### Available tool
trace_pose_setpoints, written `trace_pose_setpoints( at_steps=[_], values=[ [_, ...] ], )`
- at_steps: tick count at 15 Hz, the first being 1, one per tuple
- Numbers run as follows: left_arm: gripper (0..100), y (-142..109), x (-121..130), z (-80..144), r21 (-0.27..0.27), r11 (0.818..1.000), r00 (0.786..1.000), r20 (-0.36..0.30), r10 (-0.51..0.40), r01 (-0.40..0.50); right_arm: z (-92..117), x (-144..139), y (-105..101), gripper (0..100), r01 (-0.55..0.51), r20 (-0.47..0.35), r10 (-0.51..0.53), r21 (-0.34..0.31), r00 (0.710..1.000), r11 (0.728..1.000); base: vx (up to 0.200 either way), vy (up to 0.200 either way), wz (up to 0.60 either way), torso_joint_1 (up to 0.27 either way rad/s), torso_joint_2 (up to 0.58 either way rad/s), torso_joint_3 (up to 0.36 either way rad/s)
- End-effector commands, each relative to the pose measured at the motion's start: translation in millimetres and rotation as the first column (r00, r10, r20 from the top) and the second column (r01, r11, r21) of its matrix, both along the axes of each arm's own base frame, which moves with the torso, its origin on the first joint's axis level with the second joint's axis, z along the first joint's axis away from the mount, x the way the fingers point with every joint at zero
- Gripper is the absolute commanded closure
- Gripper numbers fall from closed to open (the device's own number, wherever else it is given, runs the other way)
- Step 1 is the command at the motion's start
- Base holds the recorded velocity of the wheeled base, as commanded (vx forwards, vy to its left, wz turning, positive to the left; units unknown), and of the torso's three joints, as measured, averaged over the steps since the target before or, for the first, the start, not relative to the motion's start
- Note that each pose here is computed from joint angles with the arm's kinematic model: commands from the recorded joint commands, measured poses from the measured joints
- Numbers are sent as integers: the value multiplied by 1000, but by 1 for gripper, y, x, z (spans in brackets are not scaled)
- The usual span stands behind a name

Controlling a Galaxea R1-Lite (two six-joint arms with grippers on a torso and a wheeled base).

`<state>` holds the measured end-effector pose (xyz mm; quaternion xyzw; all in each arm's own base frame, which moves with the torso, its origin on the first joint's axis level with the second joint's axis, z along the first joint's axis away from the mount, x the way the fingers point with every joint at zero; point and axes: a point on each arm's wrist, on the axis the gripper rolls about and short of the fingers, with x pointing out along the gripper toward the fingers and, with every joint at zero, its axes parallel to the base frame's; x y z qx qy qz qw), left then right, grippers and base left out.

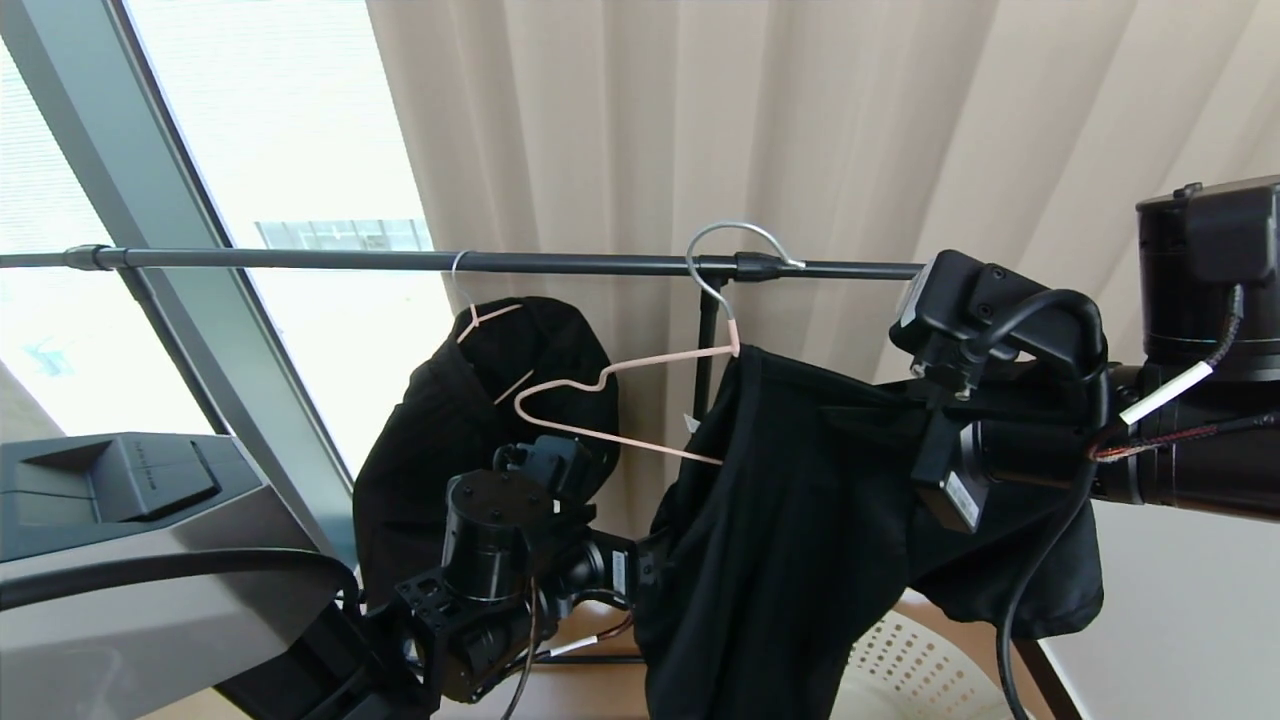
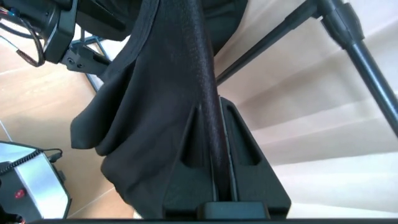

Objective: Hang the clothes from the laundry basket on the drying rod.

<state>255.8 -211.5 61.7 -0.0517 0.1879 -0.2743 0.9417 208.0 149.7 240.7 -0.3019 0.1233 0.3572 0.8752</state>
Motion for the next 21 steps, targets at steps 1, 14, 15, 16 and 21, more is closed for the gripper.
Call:
trace_pose_setpoints(
  at_steps=[1,14,15,16,21],
  values=[
    [100,-2,-2,-2,4,1000,1000,-1,-5,5,-2,0,-1,100,3,-6,-3,-2,1000,1000,0,0,0,0,0,0],
    [100,18,5,27,-41,998,993,98,60,-56,-41,-21,-47,100,102,-155,-83,114,984,988,0,0,0,0,0,0],
    [100,19,7,28,-42,997,993,101,67,-63,-50,-25,-50,100,110,-164,-87,131,983,985,0,0,0,0,0,0],
    [100,21,8,28,-36,997,992,105,72,-69,-56,-26,-51,100,114,-159,-90,148,983,982,0,0,0,0,0,0],
    [100,27,12,30,-35,995,989,115,92,-88,-56,-26,-58,100,138,-126,-117,173,985,975,0,0,0,0,0,0]
  ],
)
